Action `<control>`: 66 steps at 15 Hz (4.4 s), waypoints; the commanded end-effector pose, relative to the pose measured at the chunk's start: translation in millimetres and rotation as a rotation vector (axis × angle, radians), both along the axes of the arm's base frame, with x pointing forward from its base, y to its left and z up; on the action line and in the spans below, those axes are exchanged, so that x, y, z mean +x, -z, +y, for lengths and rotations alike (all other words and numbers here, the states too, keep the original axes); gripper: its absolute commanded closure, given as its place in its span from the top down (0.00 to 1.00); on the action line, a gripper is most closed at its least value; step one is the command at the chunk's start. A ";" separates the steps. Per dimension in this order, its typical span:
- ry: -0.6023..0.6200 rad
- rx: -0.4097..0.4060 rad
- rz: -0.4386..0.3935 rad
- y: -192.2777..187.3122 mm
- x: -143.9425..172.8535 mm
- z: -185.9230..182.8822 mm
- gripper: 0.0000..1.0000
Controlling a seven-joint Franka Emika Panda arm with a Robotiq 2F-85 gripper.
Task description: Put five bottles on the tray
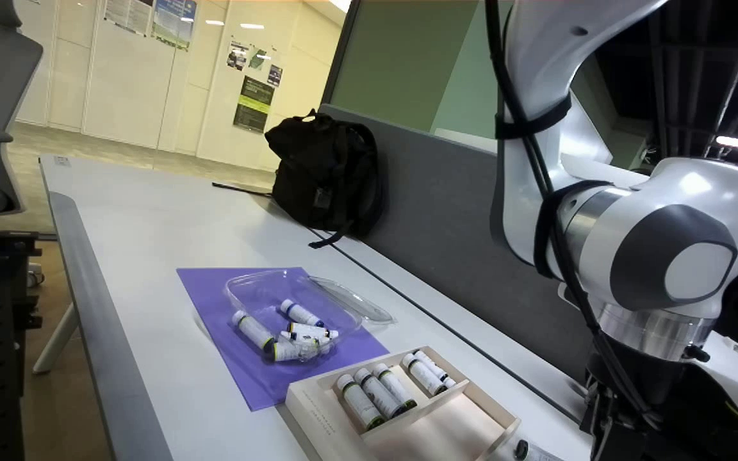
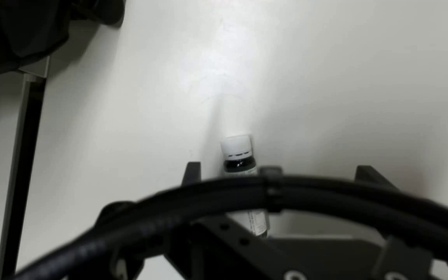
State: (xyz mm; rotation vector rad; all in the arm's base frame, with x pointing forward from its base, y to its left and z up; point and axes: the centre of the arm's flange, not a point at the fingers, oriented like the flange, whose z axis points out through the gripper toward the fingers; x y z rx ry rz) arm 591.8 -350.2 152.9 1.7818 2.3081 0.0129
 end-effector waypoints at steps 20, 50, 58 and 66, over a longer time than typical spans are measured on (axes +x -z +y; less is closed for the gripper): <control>-0.100 -0.054 0.017 37.8 31.2 33.2 0.45; -1.019 -0.215 0.188 -58.7 19.1 135.9 0.07; -1.477 -0.424 0.080 -54.7 -22.6 208.5 0.07; -1.850 -0.408 -0.060 -26.4 -72.0 230.5 0.07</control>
